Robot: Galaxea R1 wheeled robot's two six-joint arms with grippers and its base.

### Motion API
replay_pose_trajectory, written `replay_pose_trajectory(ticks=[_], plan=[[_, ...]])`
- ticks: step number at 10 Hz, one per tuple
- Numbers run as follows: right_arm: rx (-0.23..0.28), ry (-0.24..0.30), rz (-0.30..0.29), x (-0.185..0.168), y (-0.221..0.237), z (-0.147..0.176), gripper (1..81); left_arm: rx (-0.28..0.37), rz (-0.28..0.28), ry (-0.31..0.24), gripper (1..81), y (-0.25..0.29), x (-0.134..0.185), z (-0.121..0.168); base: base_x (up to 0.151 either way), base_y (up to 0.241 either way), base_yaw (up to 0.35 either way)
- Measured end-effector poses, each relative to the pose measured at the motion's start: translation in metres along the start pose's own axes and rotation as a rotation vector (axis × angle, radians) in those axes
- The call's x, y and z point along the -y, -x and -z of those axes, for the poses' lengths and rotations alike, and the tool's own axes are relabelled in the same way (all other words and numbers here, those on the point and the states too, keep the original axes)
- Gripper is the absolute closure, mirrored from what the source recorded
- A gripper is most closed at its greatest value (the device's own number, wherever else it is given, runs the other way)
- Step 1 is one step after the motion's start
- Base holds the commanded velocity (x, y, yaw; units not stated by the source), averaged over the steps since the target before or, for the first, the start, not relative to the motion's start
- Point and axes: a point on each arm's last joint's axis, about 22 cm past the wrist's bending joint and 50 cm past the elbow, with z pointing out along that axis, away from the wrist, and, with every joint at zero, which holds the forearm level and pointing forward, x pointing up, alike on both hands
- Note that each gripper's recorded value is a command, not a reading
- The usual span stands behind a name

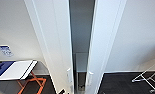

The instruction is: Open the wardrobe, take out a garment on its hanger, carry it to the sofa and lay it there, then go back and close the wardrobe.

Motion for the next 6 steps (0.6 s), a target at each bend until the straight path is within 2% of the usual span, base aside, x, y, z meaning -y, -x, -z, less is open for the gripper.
replay_pose_trajectory(ticks=[1, 3, 4, 6], plan=[[0.004, 0.044, 0.030, -0.029, 0.012, 0.003, 1.0, 0.041, -0.018, -0.029, 1.0, 0.035, 0.014, -0.011, 0.000, 0.000, 0.000], [0.024, 0.173, 0.045, -0.105, 0.046, 0.022, 1.0, 0.080, -0.046, -0.201, 1.0, 0.081, 0.112, 0.008, 0.000, 0.000, 0.000], [0.032, 0.267, 0.069, -0.155, 0.061, 0.038, 1.0, 0.115, -0.059, -0.259, 1.0, 0.115, 0.150, 0.020, 0.000, 0.000, 0.000], [0.052, 0.420, 0.126, -0.232, 0.084, 0.076, 1.0, 0.193, -0.114, -0.319, 1.0, 0.183, 0.199, 0.042, 0.000, 0.000, 0.000]])
